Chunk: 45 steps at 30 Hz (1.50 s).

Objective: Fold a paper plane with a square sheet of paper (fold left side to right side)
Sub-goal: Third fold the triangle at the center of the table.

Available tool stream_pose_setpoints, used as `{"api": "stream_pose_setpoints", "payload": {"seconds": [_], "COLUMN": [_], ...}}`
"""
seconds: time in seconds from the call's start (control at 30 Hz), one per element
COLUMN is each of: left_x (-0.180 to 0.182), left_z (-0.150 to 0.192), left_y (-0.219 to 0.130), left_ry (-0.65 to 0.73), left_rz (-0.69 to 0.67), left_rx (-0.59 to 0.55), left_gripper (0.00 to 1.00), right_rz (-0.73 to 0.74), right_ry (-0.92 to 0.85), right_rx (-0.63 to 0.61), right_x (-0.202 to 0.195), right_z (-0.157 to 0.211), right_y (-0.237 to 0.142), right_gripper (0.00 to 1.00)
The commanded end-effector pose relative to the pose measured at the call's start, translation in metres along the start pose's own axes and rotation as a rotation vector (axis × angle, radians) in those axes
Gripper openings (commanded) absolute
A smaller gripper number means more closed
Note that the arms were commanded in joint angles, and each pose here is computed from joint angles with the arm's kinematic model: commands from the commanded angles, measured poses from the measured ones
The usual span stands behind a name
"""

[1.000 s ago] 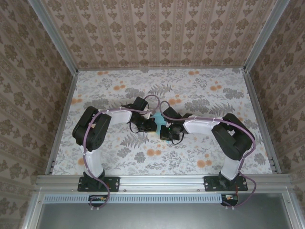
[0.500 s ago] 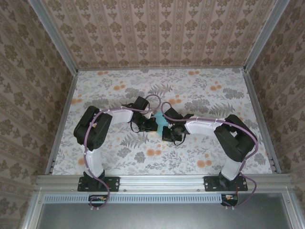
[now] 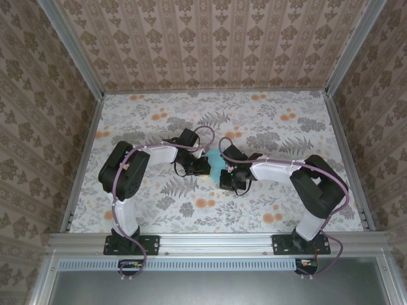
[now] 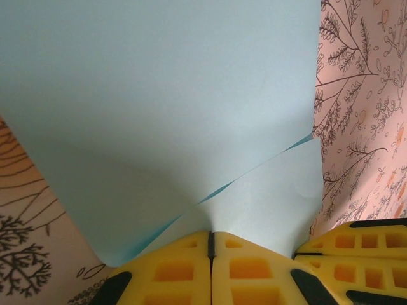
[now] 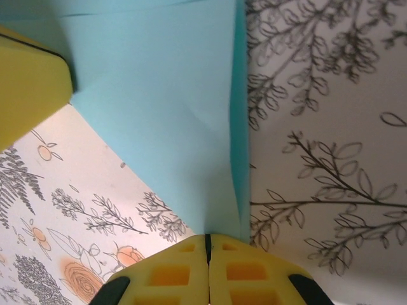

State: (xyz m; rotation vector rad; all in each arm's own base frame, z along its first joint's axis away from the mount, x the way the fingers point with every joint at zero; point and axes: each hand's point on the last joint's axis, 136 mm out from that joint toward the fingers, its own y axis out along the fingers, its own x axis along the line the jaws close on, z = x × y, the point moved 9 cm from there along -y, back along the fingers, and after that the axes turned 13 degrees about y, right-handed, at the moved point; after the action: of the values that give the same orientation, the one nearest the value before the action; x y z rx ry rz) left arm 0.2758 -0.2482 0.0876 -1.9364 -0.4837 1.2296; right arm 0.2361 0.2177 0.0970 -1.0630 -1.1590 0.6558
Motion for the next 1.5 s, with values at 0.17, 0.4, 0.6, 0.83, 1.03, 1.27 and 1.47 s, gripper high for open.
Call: {"api": "stream_pose_setpoints", "payload": {"seconds": [0.17, 0.4, 0.6, 0.83, 1.03, 1.27, 1.47], "left_x": [0.028, 0.028, 0.026, 0.022, 0.021, 0.018, 0.008], "left_z": [0.022, 0.021, 0.02, 0.018, 0.018, 0.016, 0.007], "left_y": [0.017, 0.017, 0.017, 0.016, 0.017, 0.014, 0.003], "left_ry": [-0.051, -0.05, -0.053, -0.047, -0.048, -0.037, -0.001], "left_rz": [-0.161, -0.16, -0.154, -0.148, -0.147, -0.141, -0.133], "left_rx": [0.104, 0.101, 0.095, 0.087, 0.089, 0.082, 0.054], "left_gripper": [0.06, 0.06, 0.07, 0.07, 0.07, 0.08, 0.1], "right_rz": [0.134, 0.125, -0.024, -0.152, -0.142, -0.056, 0.008], "right_ry": [0.046, 0.046, -0.025, -0.07, -0.063, -0.028, -0.004], "right_rx": [0.046, 0.038, -0.003, 0.007, 0.009, 0.024, 0.057], "right_x": [-0.034, -0.038, -0.019, 0.006, 0.014, 0.001, -0.011], "right_z": [0.013, 0.013, 0.01, 0.002, -0.008, -0.011, -0.008], "right_y": [-0.001, -0.008, -0.03, -0.029, -0.012, 0.001, 0.009], "right_gripper": [0.07, 0.07, 0.07, 0.07, 0.07, 0.07, 0.06]}}
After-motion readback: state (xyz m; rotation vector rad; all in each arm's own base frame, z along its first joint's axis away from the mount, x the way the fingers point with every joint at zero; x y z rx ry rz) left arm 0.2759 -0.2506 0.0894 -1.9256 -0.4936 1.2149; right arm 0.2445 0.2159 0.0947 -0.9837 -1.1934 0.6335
